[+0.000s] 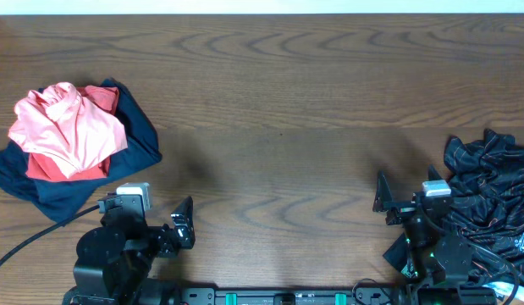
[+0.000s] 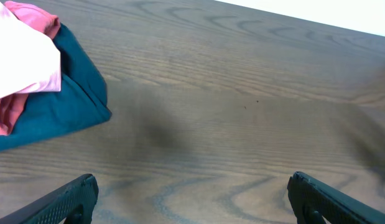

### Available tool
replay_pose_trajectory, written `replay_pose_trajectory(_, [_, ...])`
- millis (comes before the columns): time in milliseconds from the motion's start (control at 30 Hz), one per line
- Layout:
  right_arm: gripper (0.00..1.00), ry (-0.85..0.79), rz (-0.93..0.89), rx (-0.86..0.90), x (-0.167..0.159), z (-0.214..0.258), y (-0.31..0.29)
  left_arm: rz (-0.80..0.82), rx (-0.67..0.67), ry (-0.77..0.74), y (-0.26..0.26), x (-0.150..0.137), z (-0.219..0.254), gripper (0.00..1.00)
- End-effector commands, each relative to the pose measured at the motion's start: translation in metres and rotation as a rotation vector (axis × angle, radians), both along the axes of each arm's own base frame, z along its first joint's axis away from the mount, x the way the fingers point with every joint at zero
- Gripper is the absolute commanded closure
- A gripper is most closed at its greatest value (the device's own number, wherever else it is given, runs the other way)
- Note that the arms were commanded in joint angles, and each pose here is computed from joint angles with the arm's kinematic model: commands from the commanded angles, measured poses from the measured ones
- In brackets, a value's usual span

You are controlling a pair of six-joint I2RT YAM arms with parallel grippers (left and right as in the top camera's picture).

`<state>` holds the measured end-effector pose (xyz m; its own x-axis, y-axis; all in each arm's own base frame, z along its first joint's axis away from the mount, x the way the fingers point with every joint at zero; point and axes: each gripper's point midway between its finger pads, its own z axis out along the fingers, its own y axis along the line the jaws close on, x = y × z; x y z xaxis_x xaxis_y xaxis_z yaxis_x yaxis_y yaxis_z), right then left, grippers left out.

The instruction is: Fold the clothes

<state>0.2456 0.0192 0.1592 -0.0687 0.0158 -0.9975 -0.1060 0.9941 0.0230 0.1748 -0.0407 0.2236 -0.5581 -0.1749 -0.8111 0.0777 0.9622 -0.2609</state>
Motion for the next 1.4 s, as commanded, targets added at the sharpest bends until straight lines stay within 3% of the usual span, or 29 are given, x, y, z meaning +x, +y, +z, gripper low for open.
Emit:
replay_pose_trajectory(0, [0.01,-0.003,0.013,-0.014,0.0,0.0,0.002,0.02,-0.004,-0.002,0.003,0.0,0.0,0.02])
replay_pose_trajectory(300, [0.01,-0.003,0.013,-0.014,0.0,0.0,0.002,0.11,0.075,0.002,0.025,-0.004,-0.009,0.02])
replay_pose_trajectory(500, [0.01,-0.003,0.013,-0.014,0.0,0.0,0.002,0.163,0.089,0.006,0.034,-0.002,-0.048,0.02])
replay_pose_trajectory(800, [0.01,-0.003,0.013,-0.014,0.0,0.0,0.002,0.184,0.063,-0.176,0.034,0.029,-0.08,0.02])
replay_pose_trajectory(1100, [0.01,-0.003,0.013,-0.014,0.0,0.0,0.002,0.269,0.056,-0.395,0.046,0.066,-0.081,0.02])
replay_pose_trajectory(1367, [0.01,-0.003,0.013,-0.014,0.0,0.0,0.002,0.28,0.055,-0.415,0.047,0.069,-0.084,0.02])
